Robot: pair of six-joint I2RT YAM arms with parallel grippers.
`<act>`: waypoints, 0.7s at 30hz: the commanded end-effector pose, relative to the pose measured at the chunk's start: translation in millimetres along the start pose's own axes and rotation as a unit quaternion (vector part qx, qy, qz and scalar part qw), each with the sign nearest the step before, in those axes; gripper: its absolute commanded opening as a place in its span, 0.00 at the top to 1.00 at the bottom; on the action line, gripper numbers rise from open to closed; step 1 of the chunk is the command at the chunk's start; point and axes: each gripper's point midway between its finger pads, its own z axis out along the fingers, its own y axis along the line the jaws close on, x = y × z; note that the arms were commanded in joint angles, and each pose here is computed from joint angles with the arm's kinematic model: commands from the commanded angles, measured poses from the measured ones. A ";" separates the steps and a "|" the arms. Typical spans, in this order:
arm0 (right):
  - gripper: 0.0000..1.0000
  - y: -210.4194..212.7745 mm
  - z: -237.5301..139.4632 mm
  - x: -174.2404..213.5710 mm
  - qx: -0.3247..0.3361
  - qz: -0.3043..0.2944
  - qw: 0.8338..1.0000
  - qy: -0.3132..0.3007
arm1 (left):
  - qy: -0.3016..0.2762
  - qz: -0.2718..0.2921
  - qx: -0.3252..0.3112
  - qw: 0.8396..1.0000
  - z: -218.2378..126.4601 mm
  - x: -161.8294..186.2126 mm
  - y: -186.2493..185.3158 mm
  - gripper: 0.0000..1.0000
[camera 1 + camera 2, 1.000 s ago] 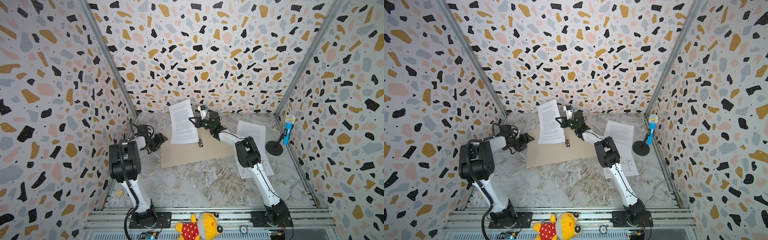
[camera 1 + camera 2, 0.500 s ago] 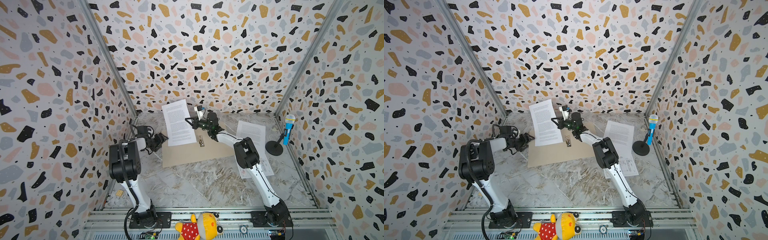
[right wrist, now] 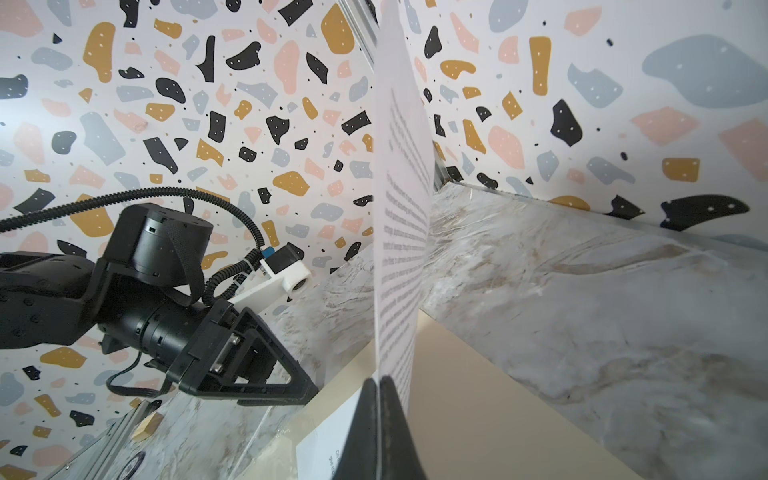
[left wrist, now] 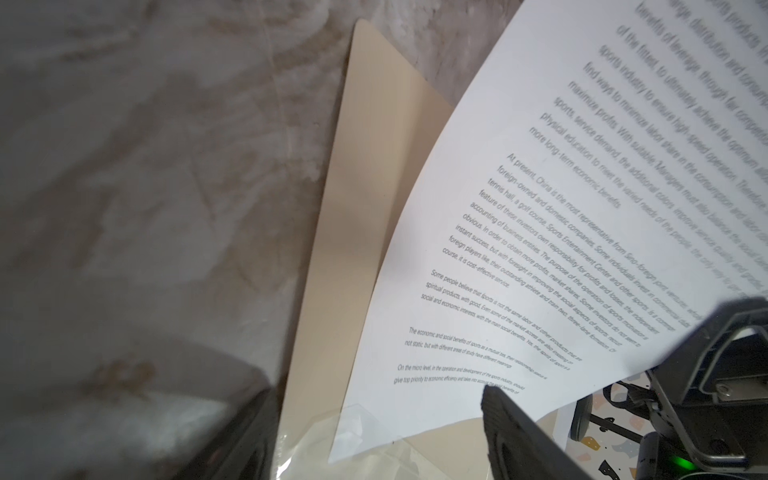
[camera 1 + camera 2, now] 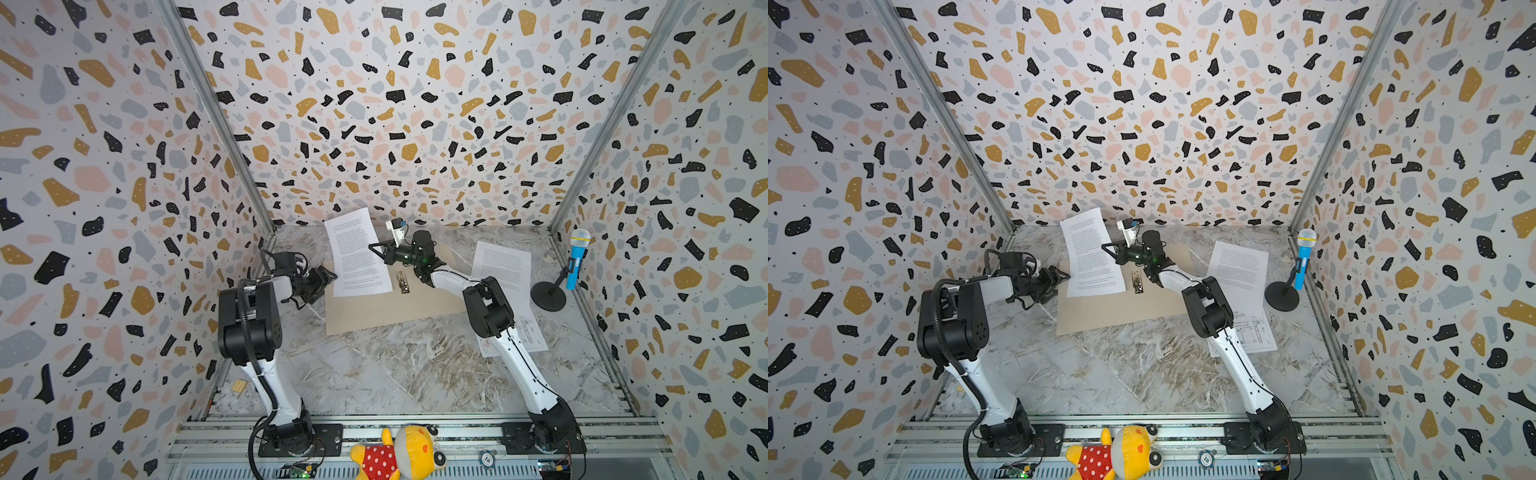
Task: Put the files into the folder
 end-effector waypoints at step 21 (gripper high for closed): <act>1.00 23.9 -9.6 -5.8 -0.061 0.046 0.997 0.020 | 0.003 -0.013 0.026 1.000 1.6 4.6 -5.5 0.21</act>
